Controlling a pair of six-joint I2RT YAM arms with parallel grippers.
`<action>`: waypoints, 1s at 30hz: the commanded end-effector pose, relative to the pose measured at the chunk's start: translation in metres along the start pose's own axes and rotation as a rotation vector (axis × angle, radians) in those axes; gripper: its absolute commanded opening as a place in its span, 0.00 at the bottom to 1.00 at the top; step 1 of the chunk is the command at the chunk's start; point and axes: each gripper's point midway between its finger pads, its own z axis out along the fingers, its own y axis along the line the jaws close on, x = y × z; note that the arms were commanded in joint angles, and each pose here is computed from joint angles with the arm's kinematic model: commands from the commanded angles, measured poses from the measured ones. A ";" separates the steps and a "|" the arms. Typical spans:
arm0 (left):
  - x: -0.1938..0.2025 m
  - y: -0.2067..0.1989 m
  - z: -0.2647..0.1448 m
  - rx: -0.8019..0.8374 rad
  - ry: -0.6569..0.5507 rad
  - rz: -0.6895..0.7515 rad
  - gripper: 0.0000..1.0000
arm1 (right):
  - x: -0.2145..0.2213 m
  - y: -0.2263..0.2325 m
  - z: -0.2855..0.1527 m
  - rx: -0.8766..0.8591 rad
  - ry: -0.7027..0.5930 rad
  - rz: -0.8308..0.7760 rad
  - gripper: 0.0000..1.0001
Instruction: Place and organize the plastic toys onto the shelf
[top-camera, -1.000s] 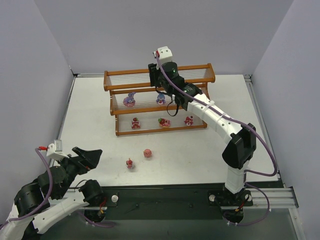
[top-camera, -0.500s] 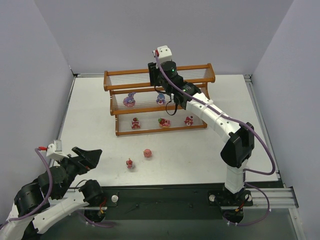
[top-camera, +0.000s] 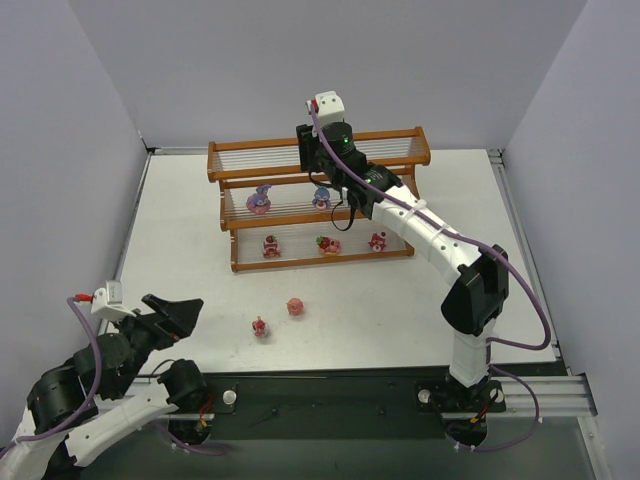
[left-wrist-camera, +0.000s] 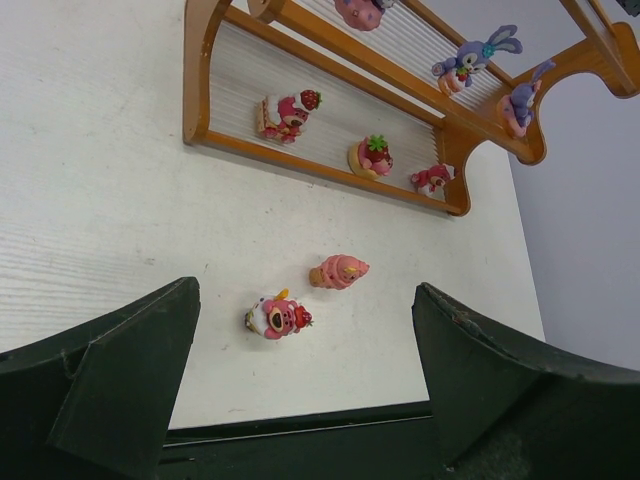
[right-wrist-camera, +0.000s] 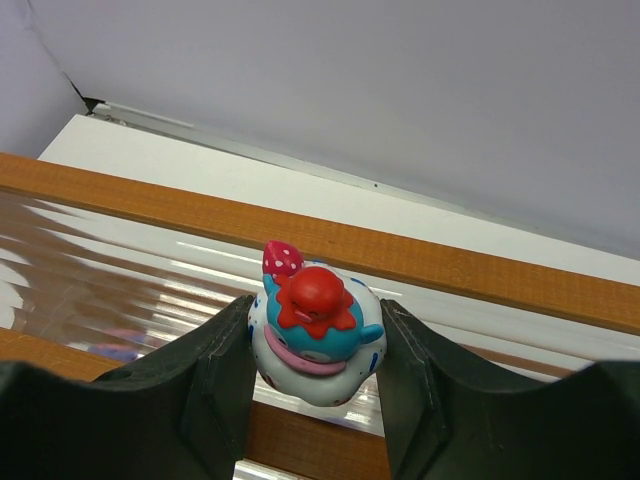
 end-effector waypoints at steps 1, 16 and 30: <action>-0.011 -0.002 -0.007 0.021 -0.020 -0.024 0.97 | 0.009 -0.006 -0.002 0.044 0.040 -0.006 0.45; -0.012 -0.002 -0.007 0.022 -0.025 -0.029 0.97 | 0.001 -0.006 -0.008 0.038 0.019 0.013 0.73; -0.011 -0.002 -0.007 0.023 -0.022 -0.031 0.97 | -0.020 -0.008 -0.038 0.024 -0.037 0.046 0.85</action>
